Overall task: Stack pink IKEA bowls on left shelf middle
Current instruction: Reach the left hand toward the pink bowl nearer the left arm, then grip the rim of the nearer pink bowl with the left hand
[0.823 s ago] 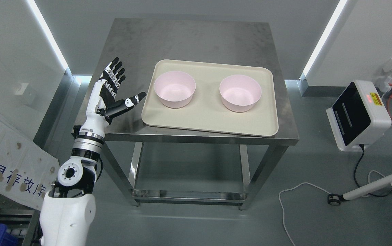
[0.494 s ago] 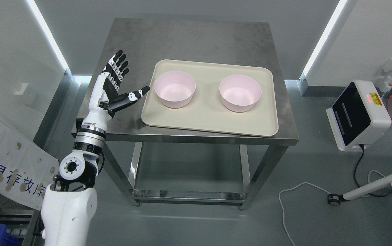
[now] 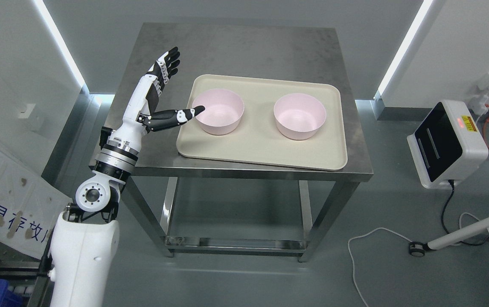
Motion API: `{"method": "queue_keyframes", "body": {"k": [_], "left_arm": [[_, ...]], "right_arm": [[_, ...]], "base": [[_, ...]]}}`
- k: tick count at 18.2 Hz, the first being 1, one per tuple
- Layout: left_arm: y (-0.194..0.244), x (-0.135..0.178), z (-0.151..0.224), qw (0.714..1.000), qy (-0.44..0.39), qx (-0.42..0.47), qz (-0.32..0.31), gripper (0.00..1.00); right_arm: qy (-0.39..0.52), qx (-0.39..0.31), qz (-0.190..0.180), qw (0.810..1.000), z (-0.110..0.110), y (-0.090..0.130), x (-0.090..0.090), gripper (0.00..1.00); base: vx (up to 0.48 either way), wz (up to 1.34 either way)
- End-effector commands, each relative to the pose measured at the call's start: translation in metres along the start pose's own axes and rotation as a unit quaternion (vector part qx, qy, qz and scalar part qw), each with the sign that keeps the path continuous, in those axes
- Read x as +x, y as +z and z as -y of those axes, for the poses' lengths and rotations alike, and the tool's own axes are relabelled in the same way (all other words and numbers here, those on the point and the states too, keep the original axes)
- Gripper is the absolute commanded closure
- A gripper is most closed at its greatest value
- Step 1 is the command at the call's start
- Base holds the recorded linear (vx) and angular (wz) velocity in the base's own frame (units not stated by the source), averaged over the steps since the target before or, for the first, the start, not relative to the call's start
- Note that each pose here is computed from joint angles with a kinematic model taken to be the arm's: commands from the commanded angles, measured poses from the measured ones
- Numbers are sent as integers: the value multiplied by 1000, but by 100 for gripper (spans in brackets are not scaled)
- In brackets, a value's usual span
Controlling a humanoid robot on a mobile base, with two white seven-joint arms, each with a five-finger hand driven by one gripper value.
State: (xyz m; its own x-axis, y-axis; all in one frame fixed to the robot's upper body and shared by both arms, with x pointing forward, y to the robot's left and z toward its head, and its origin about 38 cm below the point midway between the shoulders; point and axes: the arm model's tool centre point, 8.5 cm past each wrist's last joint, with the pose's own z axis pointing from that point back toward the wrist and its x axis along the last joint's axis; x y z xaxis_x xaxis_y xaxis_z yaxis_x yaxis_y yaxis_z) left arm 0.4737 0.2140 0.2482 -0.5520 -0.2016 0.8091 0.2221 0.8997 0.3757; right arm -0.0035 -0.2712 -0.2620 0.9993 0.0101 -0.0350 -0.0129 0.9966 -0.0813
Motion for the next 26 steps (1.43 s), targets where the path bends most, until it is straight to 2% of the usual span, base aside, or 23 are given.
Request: {"method": "queue_keyframes", "body": {"k": [1,2,4,6,16,22,26], "left_arm": [[-25,3,18,993,-92,-79,-5,0],[-33,2,29,991,-95,-98,-10,0],[-50,-10,58,989,-52,-110,-79,0],[-59,-19,52,983,-31,-100,-150,0],[-97,-37,36,974,-31,-103,-201,2],[-86,-68,38,963,-24,-108,-246,5],[-90,-76,27,961,-22,-85,-261,5]], "right_arm": [[-13,-8,2,1000,11,-1,-7,0],[-13,-8,2,1000,11,-1,-7,0],[-13,-8,3,1000,11,-1,-7,0],[-12,-8,2,1000,11,-1,-7,0],[-13,-8,3,1000,11,-1,-7,0],[-12,-8,2,1000,11,-1,-7,0],[-12,-8,2,1000,11,-1,-7,0]], "base": [[0,0],[0,0],[0,0],[0,0],[0,0],[0,0],[0,0]]}}
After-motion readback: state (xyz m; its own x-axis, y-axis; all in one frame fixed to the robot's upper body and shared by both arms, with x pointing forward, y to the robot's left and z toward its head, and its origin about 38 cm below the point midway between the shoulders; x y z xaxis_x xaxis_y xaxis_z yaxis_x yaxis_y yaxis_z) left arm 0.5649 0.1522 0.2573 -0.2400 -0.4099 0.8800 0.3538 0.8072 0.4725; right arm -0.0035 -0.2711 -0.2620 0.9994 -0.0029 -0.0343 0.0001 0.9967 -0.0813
